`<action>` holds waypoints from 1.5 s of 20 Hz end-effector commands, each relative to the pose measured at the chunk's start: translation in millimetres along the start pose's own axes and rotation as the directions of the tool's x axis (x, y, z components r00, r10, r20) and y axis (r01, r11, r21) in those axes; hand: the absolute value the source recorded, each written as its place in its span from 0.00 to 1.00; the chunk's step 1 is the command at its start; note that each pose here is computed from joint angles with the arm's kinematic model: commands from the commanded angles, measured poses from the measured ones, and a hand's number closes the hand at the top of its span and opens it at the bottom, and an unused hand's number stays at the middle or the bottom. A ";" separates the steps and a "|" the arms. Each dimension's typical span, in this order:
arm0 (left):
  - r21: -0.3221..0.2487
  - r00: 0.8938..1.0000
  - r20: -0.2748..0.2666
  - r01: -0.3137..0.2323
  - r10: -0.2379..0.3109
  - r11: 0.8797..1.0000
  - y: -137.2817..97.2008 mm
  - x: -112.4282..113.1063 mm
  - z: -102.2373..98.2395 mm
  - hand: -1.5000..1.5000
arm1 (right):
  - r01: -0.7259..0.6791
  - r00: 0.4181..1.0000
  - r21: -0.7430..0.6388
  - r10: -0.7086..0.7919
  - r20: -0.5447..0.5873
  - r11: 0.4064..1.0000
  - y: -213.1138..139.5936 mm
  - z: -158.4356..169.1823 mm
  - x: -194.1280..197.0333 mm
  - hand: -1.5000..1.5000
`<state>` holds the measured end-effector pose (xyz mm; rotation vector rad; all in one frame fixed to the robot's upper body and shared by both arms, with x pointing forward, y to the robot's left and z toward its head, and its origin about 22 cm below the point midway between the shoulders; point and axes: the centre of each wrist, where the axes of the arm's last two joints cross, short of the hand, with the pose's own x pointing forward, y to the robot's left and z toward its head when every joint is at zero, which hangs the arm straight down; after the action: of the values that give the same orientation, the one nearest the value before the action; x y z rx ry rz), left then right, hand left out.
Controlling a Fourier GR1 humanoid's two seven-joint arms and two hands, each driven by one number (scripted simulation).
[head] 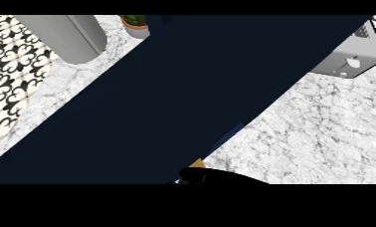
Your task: Pick up the bottled water, place it into the cabinet and close the cabinet
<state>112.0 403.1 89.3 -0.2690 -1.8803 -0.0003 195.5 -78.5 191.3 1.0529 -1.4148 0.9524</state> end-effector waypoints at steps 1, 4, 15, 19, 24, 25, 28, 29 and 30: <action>-0.001 1.000 -0.004 -0.006 0.006 1.000 11.8 5.2 15.4 0.00 | 0.039 0.999 0.099 -0.036 -0.033 0.994 3.2 -43.9 23.2 1.00; 0.040 1.000 -0.012 0.002 -0.001 0.999 19.6 9.8 29.8 0.00 | 0.031 0.998 0.106 -0.024 -0.062 0.994 -10.2 -67.9 47.7 1.00; 0.093 1.000 0.003 -0.008 0.008 0.996 24.9 34.4 68.7 0.00 | 0.276 0.954 -0.030 -0.278 -0.113 0.961 -89.8 -89.8 15.0 1.00; 0.113 1.000 0.011 0.023 -0.024 0.993 26.1 33.4 81.8 0.00 | 0.278 0.954 -0.107 -0.287 -0.088 0.955 -127.4 -78.4 -2.7 1.00; 0.122 0.999 0.029 0.014 -0.018 0.992 26.8 38.7 79.2 0.00 | 0.274 0.956 -0.197 -0.288 -0.047 0.941 -152.0 -74.1 -16.2 1.00; 0.108 1.000 0.017 0.020 -0.022 0.994 27.1 41.7 81.5 0.00 | 0.283 0.954 -0.228 -0.297 -0.031 0.932 -159.5 -62.2 -20.5 1.00; 0.116 1.000 -0.010 -0.001 0.002 0.993 24.3 21.6 91.8 0.00 | 0.206 0.977 -0.217 -0.212 -0.005 0.954 -179.5 -48.0 -9.3 1.00; 0.118 1.000 -0.010 0.009 -0.008 0.993 29.2 27.7 84.9 0.00 | 0.178 0.983 -0.231 -0.182 0.006 0.957 -175.8 -56.2 -7.4 1.00; 0.105 1.000 0.009 0.007 -0.008 0.994 27.0 30.3 72.4 0.00 | 0.151 0.989 -0.224 -0.149 0.023 0.963 -178.7 -55.1 -6.5 1.00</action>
<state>33.6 445.1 87.8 -0.1437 -1.8516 0.1050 368.2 -62.5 186.6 1.0245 -1.2870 0.6730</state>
